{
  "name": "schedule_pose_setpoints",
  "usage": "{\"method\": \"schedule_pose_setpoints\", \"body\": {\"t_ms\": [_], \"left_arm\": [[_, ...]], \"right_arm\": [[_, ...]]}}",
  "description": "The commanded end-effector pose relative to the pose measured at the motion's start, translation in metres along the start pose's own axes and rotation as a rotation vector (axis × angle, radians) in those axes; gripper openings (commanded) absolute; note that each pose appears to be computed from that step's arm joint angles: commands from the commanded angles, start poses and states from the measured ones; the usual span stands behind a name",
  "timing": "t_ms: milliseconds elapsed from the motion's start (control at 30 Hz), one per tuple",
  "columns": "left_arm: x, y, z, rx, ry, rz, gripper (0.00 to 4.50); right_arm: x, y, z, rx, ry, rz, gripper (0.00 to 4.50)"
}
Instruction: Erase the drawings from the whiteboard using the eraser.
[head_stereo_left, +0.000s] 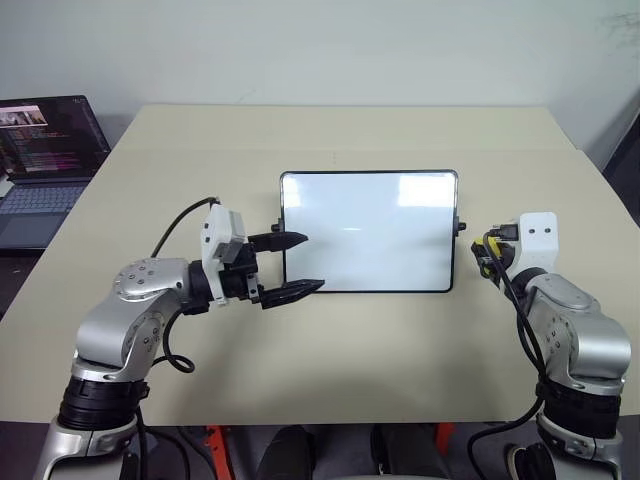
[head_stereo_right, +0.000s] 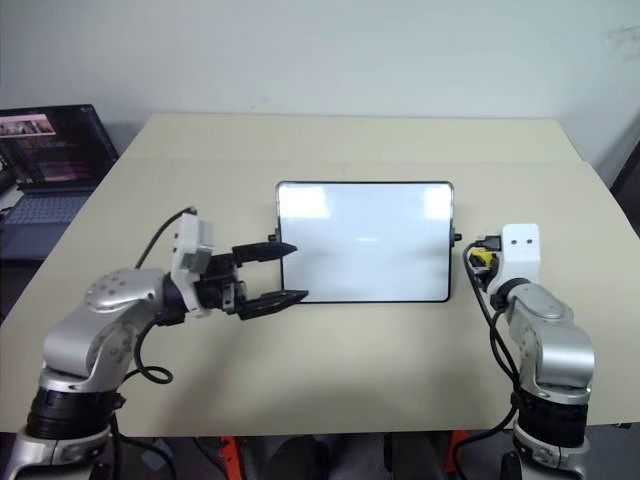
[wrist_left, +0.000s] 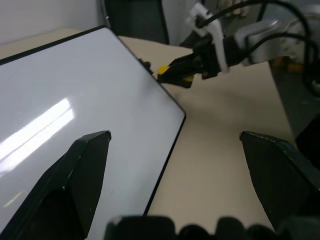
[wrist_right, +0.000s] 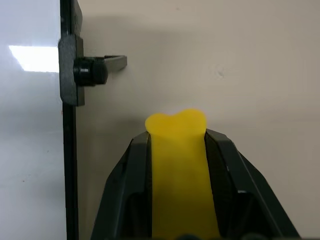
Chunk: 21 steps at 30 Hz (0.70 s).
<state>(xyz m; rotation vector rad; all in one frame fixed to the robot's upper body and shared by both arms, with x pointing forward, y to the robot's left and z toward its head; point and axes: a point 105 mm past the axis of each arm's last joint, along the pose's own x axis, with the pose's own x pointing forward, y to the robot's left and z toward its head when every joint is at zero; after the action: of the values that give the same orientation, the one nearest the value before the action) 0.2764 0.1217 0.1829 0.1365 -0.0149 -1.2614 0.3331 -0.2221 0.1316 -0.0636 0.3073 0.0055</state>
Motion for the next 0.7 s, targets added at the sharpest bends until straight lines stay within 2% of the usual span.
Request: {"method": "schedule_pose_setpoints", "body": {"t_ms": [33,333,700], "left_arm": [[0.006,-0.006,0.015,0.046,-0.036,-0.045,4.50],[0.010,-0.011,0.014,0.039,-0.034,-0.084,4.50],[0.013,-0.012,0.012,0.048,-0.019,-0.099,4.50]], "right_arm": [[0.000,0.000,0.005,-0.012,-0.018,0.001,1.18],[0.009,0.003,-0.005,-0.004,0.020,0.013,1.18],[0.018,-0.008,-0.016,0.010,0.046,-0.014,1.18]]}}
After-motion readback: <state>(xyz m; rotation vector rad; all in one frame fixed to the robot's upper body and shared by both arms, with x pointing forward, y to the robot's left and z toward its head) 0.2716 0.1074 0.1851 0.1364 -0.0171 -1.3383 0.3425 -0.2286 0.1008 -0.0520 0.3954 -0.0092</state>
